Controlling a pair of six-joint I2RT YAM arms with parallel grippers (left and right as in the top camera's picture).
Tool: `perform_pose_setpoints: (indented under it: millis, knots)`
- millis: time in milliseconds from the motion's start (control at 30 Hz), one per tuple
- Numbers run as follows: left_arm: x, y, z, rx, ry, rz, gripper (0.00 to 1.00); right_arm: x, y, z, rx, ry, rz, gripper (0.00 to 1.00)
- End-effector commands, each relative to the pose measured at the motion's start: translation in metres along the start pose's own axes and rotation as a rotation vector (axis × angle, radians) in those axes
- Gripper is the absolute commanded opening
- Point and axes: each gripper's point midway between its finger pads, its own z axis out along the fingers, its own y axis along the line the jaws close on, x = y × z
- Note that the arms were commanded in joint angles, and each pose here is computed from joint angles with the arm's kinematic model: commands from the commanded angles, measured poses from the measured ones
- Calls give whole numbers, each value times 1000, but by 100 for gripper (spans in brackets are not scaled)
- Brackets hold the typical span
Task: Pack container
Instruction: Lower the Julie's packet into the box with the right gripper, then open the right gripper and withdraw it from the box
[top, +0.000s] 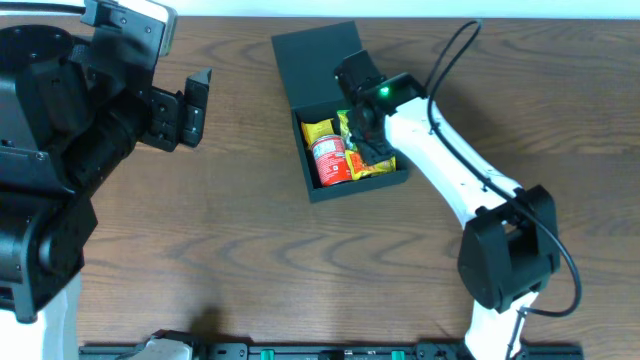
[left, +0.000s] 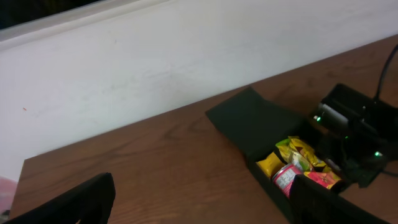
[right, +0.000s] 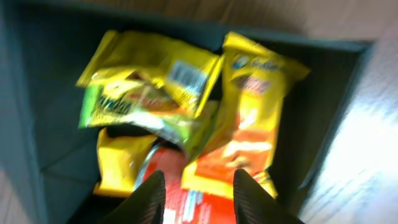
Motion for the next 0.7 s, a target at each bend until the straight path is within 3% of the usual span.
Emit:
perform_pose_setpoints:
  millis: [0,667]
  knots:
    - [0,1,1,-4,3,-6,91,5,-1,-2,-16,-15,-27,34]
    - [0,1,0,-3,2,-6,91,1,-38,56,32,-13,30,30]
